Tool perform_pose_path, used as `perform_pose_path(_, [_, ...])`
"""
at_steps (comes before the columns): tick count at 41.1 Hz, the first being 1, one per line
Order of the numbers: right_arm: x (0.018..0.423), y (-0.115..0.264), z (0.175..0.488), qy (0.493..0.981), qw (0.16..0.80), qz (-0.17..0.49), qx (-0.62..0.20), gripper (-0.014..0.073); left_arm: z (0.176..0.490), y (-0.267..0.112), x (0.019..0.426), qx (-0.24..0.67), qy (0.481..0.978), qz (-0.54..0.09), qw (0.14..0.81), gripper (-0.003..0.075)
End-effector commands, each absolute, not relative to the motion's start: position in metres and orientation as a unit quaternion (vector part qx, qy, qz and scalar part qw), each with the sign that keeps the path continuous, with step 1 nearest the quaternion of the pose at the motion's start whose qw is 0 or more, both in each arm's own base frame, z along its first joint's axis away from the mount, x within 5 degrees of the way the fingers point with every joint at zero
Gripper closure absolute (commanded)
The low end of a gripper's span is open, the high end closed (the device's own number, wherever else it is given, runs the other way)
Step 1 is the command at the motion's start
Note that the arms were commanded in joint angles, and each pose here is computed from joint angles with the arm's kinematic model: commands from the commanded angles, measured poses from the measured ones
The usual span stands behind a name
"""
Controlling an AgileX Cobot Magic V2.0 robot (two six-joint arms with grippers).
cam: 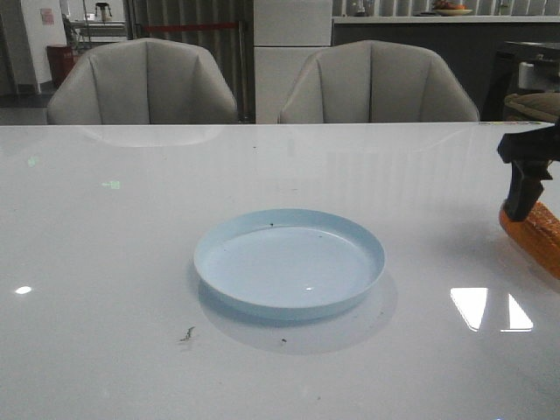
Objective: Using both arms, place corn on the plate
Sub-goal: 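Lower the right gripper onto the orange corn cob and grasp it, then carry the corn with the right gripper over the plate and lower it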
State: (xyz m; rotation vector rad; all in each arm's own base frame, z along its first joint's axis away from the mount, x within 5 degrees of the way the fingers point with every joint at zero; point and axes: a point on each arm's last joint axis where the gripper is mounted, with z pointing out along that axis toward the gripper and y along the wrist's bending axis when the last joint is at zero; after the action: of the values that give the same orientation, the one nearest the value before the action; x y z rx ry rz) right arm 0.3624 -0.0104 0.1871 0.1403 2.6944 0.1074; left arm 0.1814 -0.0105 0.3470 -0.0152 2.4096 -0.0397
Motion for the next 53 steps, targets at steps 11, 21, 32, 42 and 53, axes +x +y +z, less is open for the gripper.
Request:
perform_pose_path(11, [0.375,-0.003,0.196,0.965,0.258,0.039,0.036,0.0086,0.362,-0.011,0.182,-0.012,0.913,-0.024,0.407,0.0356])
perform_pose_path(21, [0.387,0.019,0.215,0.956,0.289,0.048,0.007,0.0375,0.362,-0.011,0.182,-0.012,0.913,-0.024,0.407,0.0356])
perform_pose_path(32, [0.405,0.068,0.276,0.938,0.332,0.072,-0.063,0.0381,0.362,-0.011,0.182,-0.012,0.913,-0.024,0.407,0.0356])
perform_pose_path(42, [0.395,0.134,0.308,0.922,0.345,0.104,-0.142,0.0381,0.362,-0.011,0.183,-0.012,0.913,-0.024,0.408,0.0356])
perform_pose_path(53, [0.373,0.200,0.272,0.924,0.267,0.111,-0.249,0.0381,0.362,-0.011,0.183,-0.012,0.913,-0.025,0.408,0.0356])
